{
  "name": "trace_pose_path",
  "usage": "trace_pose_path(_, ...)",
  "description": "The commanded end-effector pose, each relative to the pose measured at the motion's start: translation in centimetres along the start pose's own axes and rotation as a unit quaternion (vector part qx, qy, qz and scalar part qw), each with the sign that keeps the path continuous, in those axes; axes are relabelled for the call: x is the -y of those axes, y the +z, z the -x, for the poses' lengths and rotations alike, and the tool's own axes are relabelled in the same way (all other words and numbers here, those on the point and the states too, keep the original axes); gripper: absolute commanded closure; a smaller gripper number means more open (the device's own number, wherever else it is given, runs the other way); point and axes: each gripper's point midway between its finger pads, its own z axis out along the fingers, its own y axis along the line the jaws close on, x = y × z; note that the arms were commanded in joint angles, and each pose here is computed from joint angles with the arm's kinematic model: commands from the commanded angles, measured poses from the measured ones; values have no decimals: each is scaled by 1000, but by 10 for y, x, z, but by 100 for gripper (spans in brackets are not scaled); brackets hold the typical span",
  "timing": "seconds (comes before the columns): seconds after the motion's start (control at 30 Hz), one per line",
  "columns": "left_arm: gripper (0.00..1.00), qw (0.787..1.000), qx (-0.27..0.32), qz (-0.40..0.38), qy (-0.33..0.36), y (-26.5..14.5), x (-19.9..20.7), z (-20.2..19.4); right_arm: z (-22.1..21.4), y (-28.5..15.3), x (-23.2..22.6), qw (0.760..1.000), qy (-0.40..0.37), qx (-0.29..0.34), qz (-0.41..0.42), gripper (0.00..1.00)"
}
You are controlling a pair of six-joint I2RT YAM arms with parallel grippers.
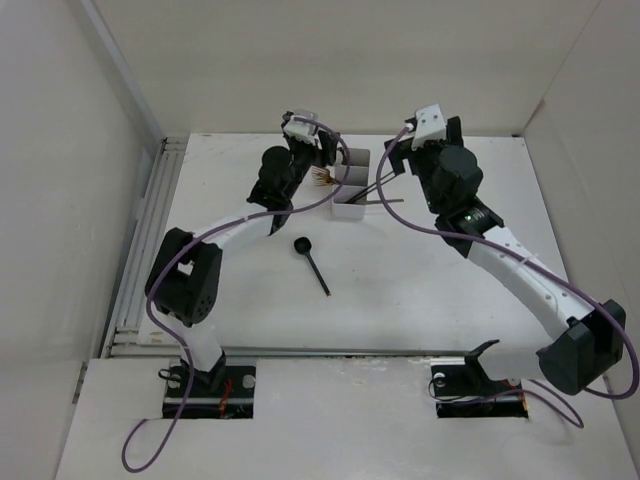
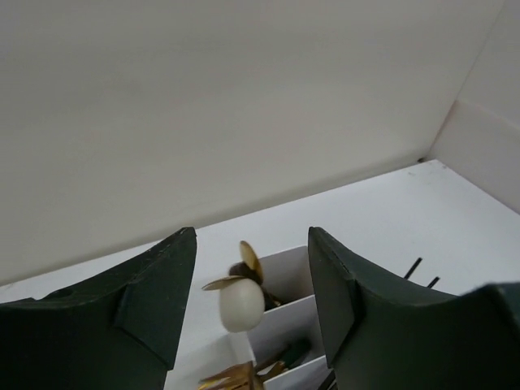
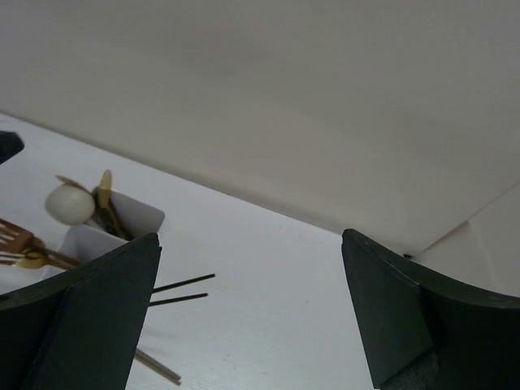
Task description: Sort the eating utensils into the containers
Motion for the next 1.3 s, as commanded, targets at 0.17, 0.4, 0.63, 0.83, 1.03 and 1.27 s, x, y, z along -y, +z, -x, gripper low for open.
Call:
trace_pose_path(0.17, 44, 998, -5, 42, 38, -25, -40, 61, 12, -20, -62, 994, 0, 22, 107, 2)
trace_pose_path(0.4, 41, 996, 9, 80, 49, -59, -76, 103, -38, -47, -153, 964, -10, -66, 258, 14)
trace_pose_path(0.63, 36, 974, -59, 217, 22, -133, -145, 65, -117, -69, -260, 907, -23, -215, 361, 61)
trace_pose_path(0.83, 35, 960, -95, 263, -11, -186, -163, 47, -168, -81, -311, 871, -48, -311, 376, 42)
trace_pose_path(1.03, 34, 956, -102, 273, -15, -214, -158, 32, -191, -91, -330, 851, -29, -345, 395, 38)
trace_pose_path(1.27, 34, 956, -100, 274, -20, -221, -155, 29, -210, -103, -345, 828, -35, -369, 420, 46)
